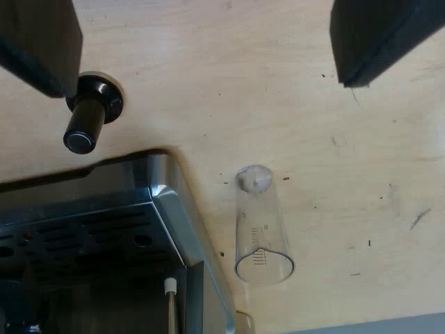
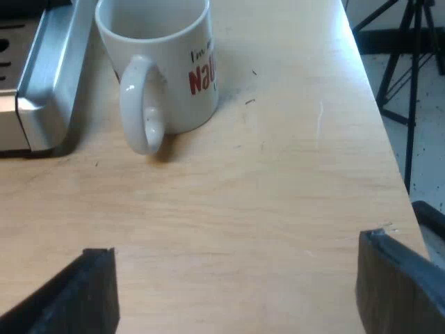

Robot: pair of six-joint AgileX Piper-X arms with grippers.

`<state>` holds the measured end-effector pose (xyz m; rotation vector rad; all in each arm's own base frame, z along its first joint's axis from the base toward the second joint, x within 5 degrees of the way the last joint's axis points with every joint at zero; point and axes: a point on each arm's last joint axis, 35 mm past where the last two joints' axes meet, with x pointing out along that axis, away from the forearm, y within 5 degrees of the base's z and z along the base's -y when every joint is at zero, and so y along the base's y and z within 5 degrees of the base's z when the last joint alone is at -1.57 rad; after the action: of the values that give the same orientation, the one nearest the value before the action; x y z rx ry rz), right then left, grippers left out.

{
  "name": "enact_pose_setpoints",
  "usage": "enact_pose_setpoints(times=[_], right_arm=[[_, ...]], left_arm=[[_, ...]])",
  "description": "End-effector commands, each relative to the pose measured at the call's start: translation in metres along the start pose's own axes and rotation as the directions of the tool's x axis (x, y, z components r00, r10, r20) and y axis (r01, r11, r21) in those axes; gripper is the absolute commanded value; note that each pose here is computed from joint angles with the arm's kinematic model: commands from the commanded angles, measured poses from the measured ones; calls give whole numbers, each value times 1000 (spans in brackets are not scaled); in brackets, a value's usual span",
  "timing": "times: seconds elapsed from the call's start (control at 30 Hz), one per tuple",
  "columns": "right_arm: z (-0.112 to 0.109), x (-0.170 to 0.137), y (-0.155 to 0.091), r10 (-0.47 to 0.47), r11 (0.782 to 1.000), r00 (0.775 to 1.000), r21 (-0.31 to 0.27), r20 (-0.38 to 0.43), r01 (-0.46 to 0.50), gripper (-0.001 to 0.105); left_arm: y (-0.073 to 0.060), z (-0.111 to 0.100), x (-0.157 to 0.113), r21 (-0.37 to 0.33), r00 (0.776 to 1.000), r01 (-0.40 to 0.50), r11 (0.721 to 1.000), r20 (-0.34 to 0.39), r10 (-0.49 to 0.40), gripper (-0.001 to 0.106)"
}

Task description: Remove mug from coffee machine

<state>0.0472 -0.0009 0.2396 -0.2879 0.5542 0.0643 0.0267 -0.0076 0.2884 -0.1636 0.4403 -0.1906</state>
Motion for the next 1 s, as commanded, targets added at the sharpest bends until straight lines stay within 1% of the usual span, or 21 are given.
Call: enact_pose_setpoints(times=[0.03, 1.0], right_arm=[[2, 0, -1, 1, 1000, 1000, -7, 7, -1, 71], [2, 0, -1, -5, 1000, 1000, -7, 5, 5, 71]], left_arm=[[0, 3, 1, -8, 1000, -7, 1000, 8, 7, 79], [0, 3, 2, -2, 1000, -7, 1000, 12, 7, 79]])
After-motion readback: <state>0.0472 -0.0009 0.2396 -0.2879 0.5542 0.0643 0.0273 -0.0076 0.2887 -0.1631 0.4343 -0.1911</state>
